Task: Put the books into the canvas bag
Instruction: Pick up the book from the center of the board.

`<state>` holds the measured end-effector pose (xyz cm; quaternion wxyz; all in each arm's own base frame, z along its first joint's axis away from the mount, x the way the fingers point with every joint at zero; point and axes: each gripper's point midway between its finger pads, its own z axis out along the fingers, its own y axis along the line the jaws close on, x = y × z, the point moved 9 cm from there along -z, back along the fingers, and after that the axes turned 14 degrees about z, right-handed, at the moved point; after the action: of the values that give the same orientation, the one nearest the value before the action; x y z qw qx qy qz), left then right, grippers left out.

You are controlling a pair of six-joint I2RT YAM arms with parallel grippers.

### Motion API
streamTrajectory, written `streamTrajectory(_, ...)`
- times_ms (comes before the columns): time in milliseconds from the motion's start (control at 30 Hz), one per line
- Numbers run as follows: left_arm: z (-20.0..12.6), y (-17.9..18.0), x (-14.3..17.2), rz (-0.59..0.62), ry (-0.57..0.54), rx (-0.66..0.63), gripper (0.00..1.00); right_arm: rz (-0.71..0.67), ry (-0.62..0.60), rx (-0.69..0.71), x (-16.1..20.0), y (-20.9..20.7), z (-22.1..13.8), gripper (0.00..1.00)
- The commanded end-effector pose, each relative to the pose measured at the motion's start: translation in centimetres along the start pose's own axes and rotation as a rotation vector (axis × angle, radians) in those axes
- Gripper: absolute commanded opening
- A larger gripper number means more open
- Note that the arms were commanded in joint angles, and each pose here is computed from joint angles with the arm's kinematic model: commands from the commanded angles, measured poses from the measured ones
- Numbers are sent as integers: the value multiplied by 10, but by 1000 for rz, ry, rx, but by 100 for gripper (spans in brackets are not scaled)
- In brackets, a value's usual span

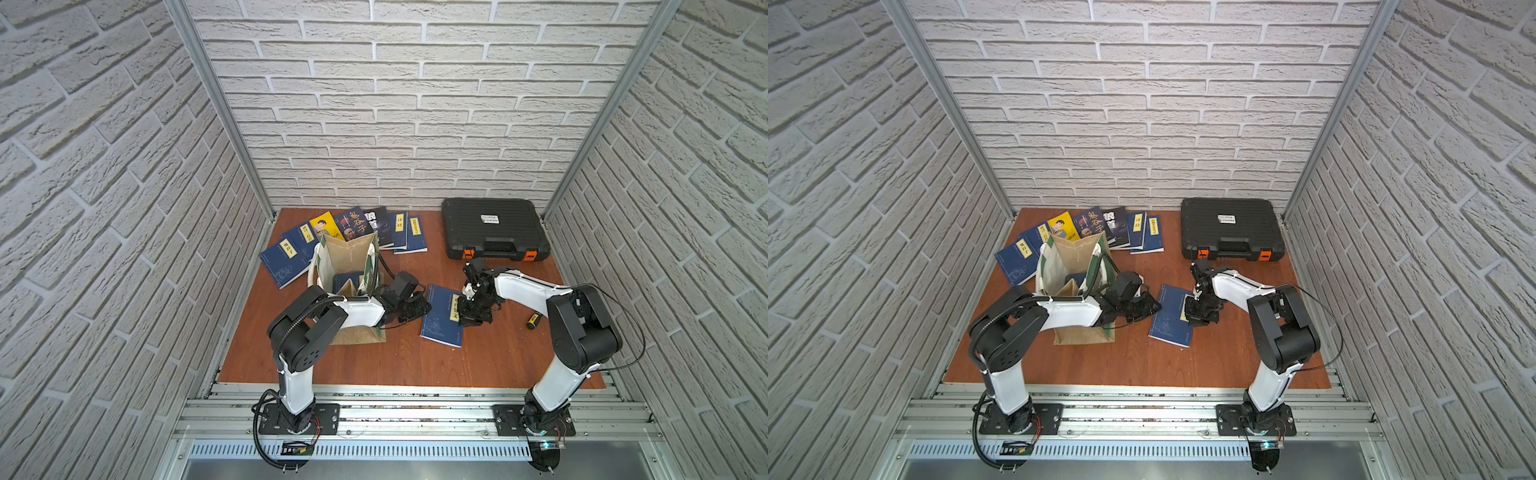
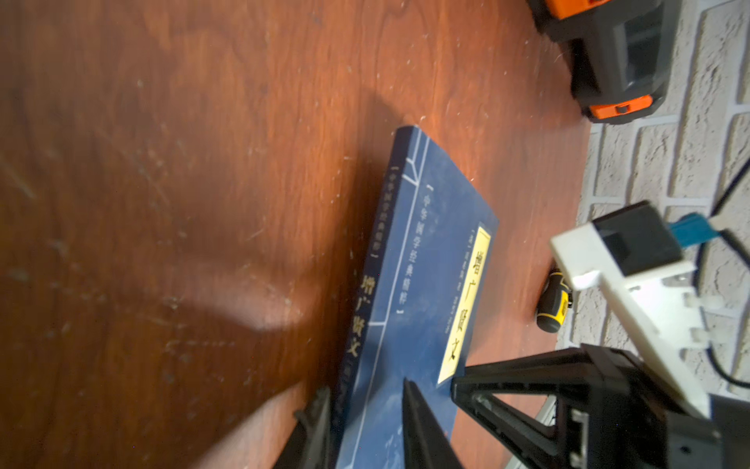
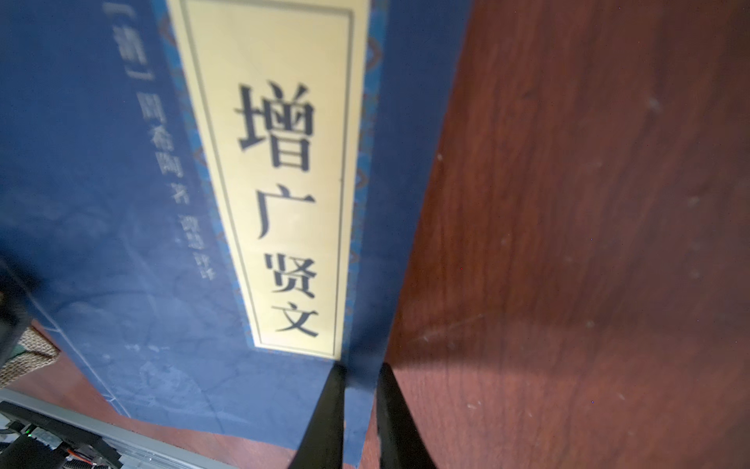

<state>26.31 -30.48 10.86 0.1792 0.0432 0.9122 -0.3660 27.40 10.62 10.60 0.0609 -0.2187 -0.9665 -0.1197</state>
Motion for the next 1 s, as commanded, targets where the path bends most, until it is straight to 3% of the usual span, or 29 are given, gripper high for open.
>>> streamTrajectory(0, -12, -66, -5, 114, 17, 356, 28, -24, 38, -36, 2, 3, 25, 15)
streamTrajectory(133, -10, -68, -2, 125, 41, 344, 29, -25, 36, -37, 1, 2, 24, 15)
streamTrajectory(333, -1, -69, 4, 132, 88, 349, 41, -33, 31, -33, 2, 1, 22, 15)
streamTrajectory(533, 6, -75, 7, 149, 127, 377, 40, -39, 25, -30, 2, 0, 19, 14)
streamTrajectory(800, -8, -79, 4, 206, 108, 322, 10, -51, 1, -26, 4, 2, 5, 14)
streamTrajectory(967, -36, -89, -6, 326, 83, 207, 1, -83, -75, -68, 9, 8, -31, 15)
